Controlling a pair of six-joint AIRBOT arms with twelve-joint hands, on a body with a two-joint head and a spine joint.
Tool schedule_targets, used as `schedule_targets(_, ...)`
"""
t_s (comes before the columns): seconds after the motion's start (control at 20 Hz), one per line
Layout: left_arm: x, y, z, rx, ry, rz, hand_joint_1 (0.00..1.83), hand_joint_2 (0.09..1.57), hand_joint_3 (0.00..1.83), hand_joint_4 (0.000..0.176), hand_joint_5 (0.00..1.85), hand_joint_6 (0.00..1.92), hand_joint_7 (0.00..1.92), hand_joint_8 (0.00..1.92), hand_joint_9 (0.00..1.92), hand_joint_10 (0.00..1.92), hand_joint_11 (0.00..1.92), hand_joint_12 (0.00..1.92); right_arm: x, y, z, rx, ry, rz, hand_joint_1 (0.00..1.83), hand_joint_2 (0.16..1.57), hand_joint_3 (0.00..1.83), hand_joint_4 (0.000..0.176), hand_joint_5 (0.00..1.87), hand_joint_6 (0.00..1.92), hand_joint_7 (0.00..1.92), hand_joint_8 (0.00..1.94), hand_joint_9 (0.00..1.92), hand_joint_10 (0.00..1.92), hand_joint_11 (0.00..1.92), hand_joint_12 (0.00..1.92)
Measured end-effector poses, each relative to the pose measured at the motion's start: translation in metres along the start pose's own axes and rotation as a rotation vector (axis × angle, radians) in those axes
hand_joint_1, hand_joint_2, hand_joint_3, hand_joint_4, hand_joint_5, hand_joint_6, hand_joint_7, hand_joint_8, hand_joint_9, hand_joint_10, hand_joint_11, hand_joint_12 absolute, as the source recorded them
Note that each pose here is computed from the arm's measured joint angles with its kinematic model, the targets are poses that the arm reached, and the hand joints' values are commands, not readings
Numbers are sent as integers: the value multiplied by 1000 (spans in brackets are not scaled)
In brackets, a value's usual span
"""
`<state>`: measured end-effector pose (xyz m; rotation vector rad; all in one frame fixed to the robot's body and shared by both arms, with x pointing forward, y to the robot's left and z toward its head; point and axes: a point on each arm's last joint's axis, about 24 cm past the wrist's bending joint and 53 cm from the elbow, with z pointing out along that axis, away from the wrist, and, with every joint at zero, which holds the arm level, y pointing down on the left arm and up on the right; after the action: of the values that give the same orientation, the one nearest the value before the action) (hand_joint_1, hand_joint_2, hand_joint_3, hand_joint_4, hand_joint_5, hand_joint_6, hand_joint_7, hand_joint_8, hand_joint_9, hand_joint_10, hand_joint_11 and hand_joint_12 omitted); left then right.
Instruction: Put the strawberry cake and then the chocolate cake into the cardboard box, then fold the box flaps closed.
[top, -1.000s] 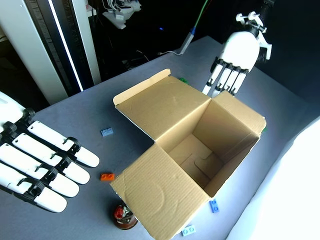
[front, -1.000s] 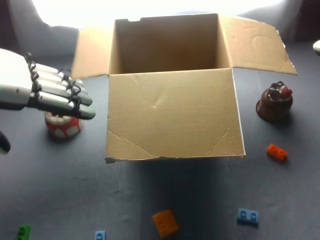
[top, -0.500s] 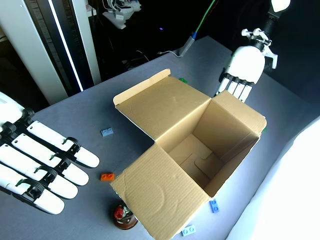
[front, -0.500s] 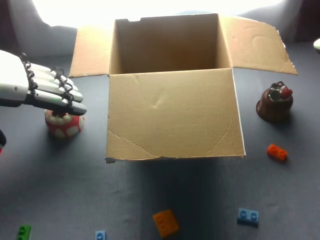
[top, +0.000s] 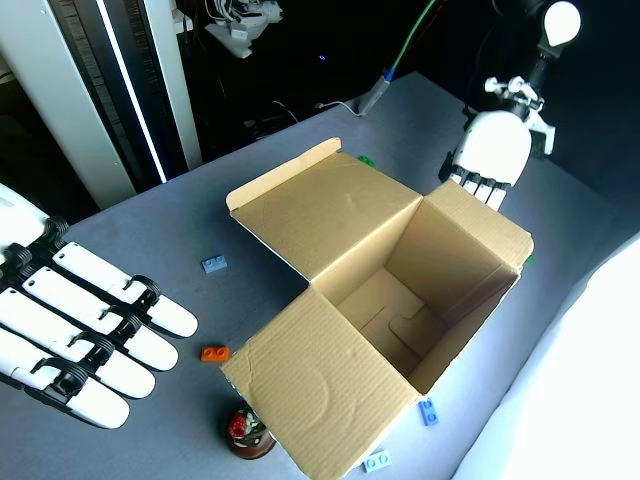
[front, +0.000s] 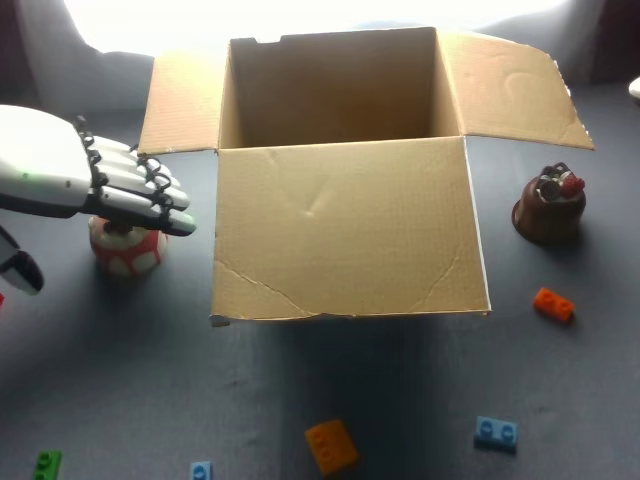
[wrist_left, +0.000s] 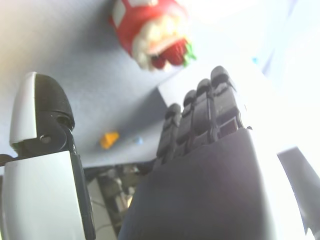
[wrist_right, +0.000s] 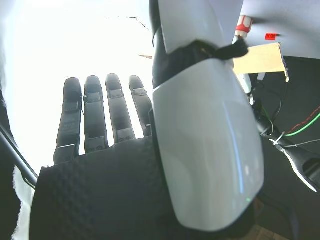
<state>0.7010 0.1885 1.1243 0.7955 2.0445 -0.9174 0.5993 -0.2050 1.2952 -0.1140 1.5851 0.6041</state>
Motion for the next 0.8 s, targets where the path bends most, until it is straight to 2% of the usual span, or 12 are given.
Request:
schedule_targets(0.3, -5, 7, 20, -1, -4, 32, 1172, 938, 3, 67, 0, 0, 0, 0, 4, 0, 0, 161, 0, 0, 0, 0, 0, 0, 1082, 986, 5, 14, 0, 0, 41, 1, 62, 0, 0, 162)
schedule_targets(0.4, -6, 9, 23, -5, -4, 32, 1164, 944, 4, 71, 4, 1, 0, 0, 8, 3, 0, 192, 0, 0, 0, 0, 0, 0, 1080, 983, 3, 18, 0, 0, 56, 2, 73, 3, 0, 193)
schedule_targets(0.6, -7, 8, 30, 0, -4, 32, 1193, 934, 0, 69, 0, 0, 0, 0, 4, 0, 0, 159, 0, 1, 0, -2, 1, 0, 1052, 1001, 6, 7, 0, 0, 60, 0, 86, 1, 0, 195)
schedule_targets(0.7, -4, 11, 30, -8, 0, 23, 1177, 938, 0, 72, 1, 1, 0, 0, 8, 1, 0, 188, 0, 1, 0, -2, 1, 0, 1075, 990, 0, 13, 0, 0, 55, 0, 75, 0, 0, 187)
schedule_targets(0.8, 1, 13, 33, -16, 8, 9, 1188, 912, 0, 73, 14, 6, 0, 0, 11, 2, 0, 194, 0, 1, 0, -2, 1, 0, 1059, 988, 0, 12, 0, 0, 57, 1, 80, 2, 0, 237)
